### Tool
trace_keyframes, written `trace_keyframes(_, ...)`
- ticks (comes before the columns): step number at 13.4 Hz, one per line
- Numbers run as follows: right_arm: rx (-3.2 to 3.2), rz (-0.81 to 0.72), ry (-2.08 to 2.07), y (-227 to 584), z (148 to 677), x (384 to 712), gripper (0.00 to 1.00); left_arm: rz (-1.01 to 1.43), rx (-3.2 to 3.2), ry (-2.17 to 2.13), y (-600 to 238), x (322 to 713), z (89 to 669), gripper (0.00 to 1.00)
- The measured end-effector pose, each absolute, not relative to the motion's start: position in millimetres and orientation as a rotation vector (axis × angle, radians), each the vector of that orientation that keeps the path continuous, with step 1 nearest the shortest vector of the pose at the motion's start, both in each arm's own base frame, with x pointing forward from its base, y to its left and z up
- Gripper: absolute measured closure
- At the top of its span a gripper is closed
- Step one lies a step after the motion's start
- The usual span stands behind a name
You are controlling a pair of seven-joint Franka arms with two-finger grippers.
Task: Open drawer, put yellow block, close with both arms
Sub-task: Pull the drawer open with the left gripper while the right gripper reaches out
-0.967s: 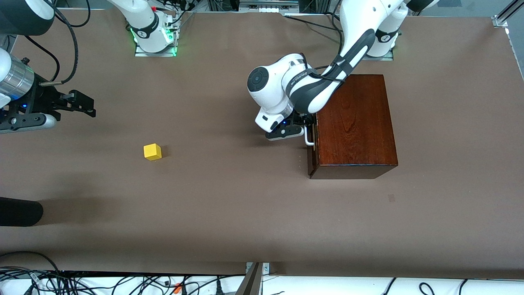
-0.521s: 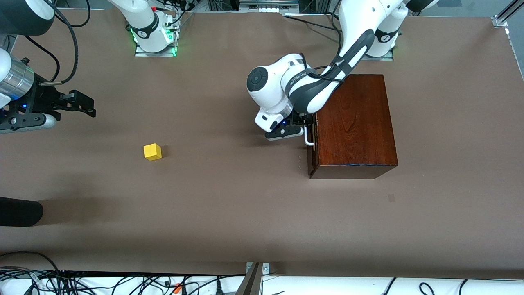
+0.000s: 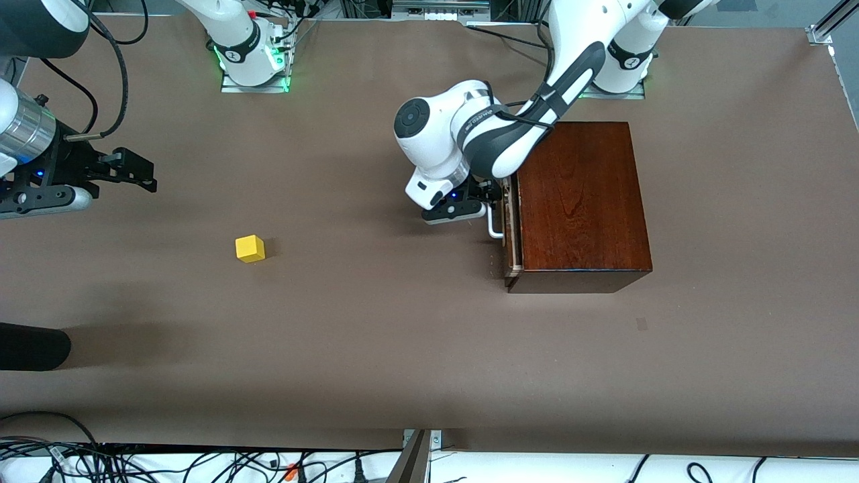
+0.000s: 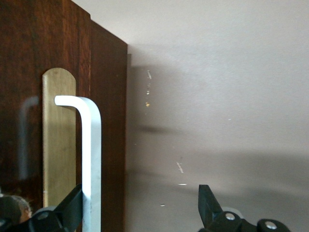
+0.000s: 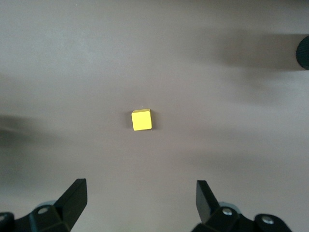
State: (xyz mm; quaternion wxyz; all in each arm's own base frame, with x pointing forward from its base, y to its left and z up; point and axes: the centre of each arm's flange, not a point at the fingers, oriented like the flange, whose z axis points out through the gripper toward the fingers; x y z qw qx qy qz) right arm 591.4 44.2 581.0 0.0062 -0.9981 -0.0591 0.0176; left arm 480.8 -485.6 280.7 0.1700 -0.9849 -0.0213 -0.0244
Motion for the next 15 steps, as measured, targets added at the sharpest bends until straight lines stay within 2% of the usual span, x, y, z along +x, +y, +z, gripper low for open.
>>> trace_keyframes(15,-3.123,0.055,-0.185,44.2,581.0,591.4,0.0,-0.093,-2.895,-0.099,-539.5,478.4,285.8,0.0)
